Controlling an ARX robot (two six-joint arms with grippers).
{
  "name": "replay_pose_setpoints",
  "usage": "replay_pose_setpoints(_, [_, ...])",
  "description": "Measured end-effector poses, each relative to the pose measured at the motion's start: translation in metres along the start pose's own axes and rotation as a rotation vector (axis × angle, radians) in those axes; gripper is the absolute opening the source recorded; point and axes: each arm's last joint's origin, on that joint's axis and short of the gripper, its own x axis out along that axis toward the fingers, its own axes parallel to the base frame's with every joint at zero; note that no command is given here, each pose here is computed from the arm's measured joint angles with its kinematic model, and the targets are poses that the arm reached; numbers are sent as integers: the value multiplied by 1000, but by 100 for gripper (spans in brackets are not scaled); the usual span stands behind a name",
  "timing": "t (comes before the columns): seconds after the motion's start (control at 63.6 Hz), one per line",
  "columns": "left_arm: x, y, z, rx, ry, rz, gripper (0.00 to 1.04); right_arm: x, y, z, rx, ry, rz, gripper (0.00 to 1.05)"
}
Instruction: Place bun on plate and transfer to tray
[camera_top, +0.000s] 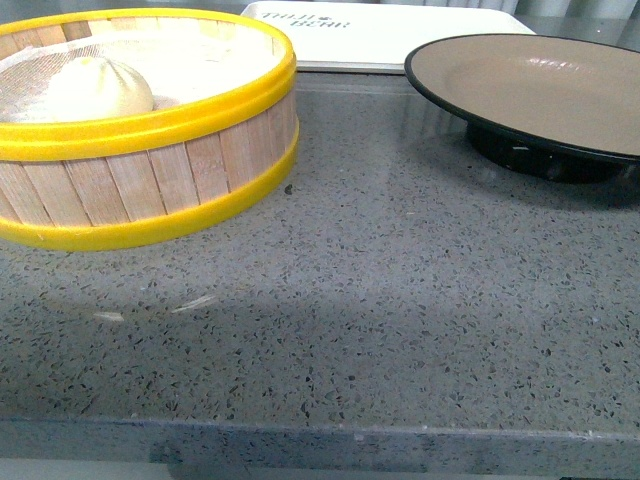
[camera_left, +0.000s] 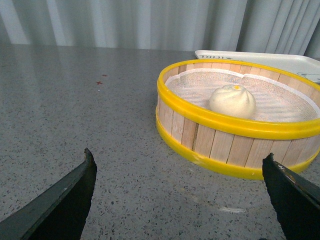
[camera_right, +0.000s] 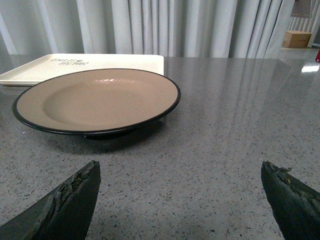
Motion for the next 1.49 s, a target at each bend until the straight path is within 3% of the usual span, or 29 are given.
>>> replay_pose_setpoints(0.094, [0,0,-1,-9,16,14,98,0,0,0,0,0,0,96])
replay_pose_setpoints(0.173, [2,2,-2,-81,227,168,98,0,0,0,0,0,0,96])
replay_pose_setpoints(0.22, [5,4,0,-121,273,230,98,0,0,0,0,0,0,96])
replay_pose_setpoints(0.33, [10,6,9,-188,233,271,98,0,0,0,0,0,0,96])
replay_pose_setpoints(0.456, [16,5,34,-245,122,277,98,0,0,0,0,0,0,96])
replay_pose_setpoints(0.598, [35,-9,44,-250,108,215,98,0,0,0,0,0,0,96])
replay_pose_setpoints(0.834, [88,-40,86,-177,71,33,98,0,0,0,0,0,0,96])
replay_pose_setpoints(1.086, [167,-82,113,-10,305,-219,98,0,0,0,0,0,0,96])
replay_pose_setpoints(1.495, [191,-89,115,142,518,-261,98,0,0,0,0,0,0,96])
